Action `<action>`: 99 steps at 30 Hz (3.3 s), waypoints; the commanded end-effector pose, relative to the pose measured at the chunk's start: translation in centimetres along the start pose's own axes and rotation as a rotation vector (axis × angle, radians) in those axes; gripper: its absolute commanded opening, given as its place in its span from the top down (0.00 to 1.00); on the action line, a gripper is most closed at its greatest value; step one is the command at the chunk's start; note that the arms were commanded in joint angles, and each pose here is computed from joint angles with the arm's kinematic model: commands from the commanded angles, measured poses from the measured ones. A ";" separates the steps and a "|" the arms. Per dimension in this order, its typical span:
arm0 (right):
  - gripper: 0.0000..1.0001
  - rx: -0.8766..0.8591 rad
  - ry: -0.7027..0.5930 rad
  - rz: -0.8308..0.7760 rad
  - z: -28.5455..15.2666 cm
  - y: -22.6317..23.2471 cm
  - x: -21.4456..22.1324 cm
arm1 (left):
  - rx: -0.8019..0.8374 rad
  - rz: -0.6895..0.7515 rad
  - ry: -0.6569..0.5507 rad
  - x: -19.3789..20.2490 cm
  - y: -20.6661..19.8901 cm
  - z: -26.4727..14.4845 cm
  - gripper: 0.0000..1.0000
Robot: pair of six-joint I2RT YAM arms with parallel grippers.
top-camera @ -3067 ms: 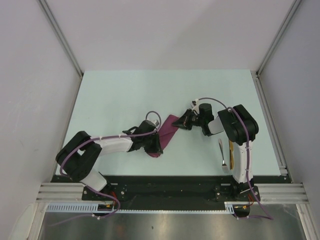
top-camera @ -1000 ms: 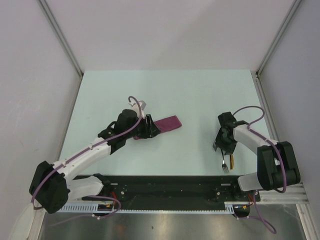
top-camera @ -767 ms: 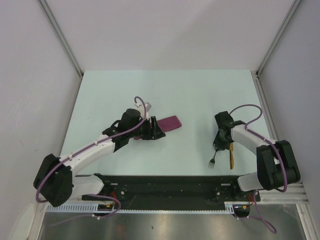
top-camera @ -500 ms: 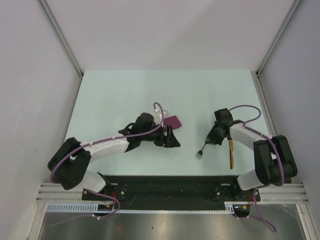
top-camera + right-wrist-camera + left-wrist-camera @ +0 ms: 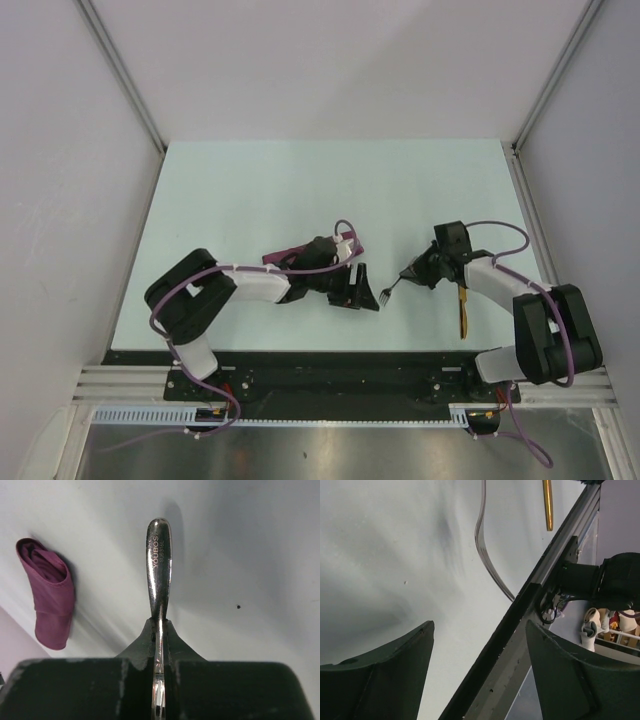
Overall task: Fold the napkin into a case and place the utensils inside
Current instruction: Pass from the right arm to the left, then pass from the left arm to the right, then pass from the right arm to the left
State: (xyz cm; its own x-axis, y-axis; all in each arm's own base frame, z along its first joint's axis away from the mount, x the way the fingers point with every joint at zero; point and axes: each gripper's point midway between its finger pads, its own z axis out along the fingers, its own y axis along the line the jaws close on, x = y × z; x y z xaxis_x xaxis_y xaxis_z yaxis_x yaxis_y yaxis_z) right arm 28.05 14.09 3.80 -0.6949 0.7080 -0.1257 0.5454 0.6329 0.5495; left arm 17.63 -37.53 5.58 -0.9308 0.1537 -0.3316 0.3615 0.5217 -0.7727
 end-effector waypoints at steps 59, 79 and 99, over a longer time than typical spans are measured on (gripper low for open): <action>1.00 -1.037 0.275 -0.720 -7.5 18.4 8.7 | 0.033 -0.157 0.040 -1.3 -0.3 -16.6 0.97; 1.00 -1.092 0.133 -0.466 -10.3 19.2 7.2 | -0.187 -0.352 -0.554 -2.2 2.5 -21.5 0.24; 1.00 -1.171 0.221 -0.426 -11.2 20.6 9.0 | -0.001 -0.289 -0.633 -6.2 0.2 -20.4 0.90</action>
State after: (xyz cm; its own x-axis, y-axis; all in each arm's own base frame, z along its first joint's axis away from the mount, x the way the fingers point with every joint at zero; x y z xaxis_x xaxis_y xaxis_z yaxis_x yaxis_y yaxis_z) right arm 27.79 29.57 21.21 -0.8535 0.3704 -0.3665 -0.3479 0.1186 0.9300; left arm 21.49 -20.57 15.79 -0.7952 -0.5138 -0.3219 0.0263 0.5012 -0.8650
